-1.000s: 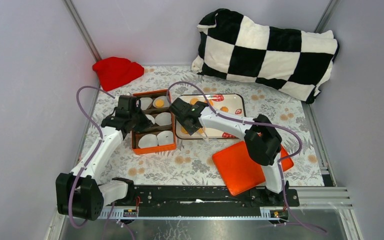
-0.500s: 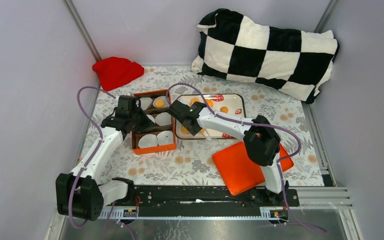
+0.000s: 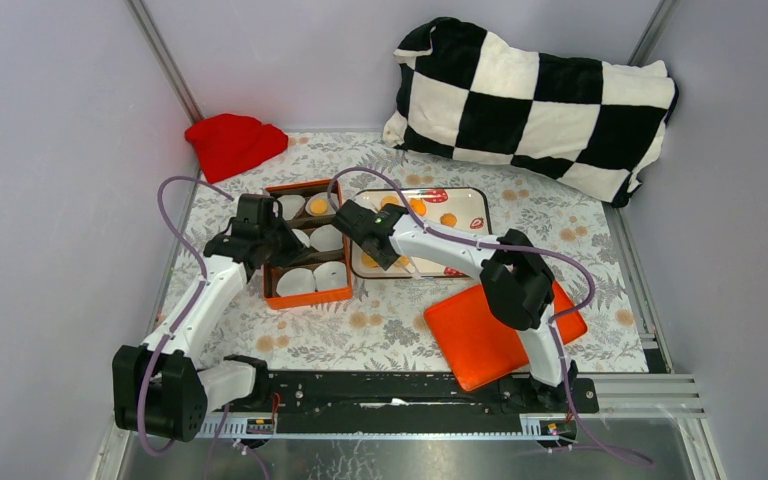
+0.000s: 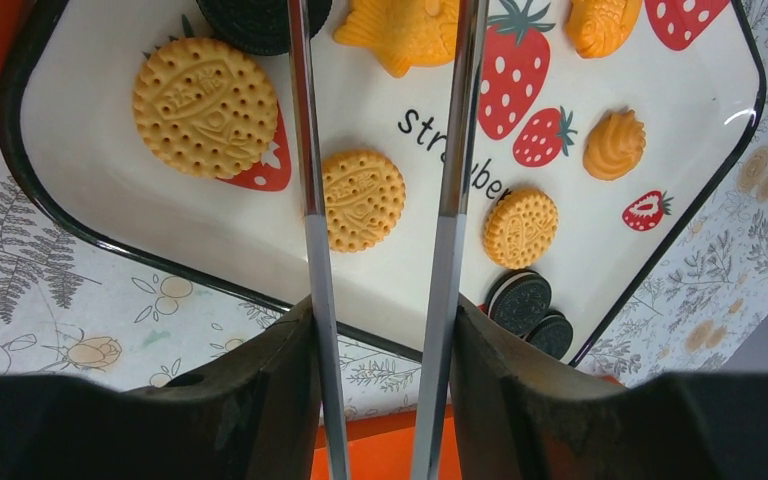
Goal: Pack the cookies
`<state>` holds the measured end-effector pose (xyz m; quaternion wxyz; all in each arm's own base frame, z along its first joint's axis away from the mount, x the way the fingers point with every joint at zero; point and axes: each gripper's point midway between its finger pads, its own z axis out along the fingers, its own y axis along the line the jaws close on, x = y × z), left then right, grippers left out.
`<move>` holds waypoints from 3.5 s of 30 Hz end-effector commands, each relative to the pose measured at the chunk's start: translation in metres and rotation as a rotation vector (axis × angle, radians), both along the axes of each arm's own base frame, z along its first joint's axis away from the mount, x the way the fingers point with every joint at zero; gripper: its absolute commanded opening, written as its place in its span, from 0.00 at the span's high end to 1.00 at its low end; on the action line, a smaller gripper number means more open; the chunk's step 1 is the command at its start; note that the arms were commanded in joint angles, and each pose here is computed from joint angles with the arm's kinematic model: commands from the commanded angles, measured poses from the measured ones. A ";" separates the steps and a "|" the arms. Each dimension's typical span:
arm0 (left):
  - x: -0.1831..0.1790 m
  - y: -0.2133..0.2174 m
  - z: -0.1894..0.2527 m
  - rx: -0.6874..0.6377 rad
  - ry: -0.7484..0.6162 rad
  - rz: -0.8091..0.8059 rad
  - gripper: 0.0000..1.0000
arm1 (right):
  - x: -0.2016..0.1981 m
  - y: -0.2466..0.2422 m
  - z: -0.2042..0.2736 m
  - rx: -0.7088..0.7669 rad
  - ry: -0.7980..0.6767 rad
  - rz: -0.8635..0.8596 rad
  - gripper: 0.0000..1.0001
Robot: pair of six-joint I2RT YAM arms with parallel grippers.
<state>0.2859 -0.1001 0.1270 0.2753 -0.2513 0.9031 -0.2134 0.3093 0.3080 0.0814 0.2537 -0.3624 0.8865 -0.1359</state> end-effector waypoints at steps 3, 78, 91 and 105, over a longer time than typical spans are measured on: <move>0.009 -0.003 0.002 -0.021 -0.036 -0.008 0.86 | 0.014 0.013 0.025 0.044 -0.073 0.025 0.75; 0.031 0.077 0.094 -0.008 -0.231 0.171 0.85 | 0.050 0.171 0.106 0.595 -0.209 0.179 0.48; 0.032 0.065 0.084 -0.070 -0.221 0.136 0.85 | -0.013 0.027 0.120 0.488 -0.244 0.016 0.48; 0.031 0.062 0.087 -0.083 -0.229 0.123 0.85 | -0.037 -0.005 0.036 0.369 -0.125 -0.085 0.48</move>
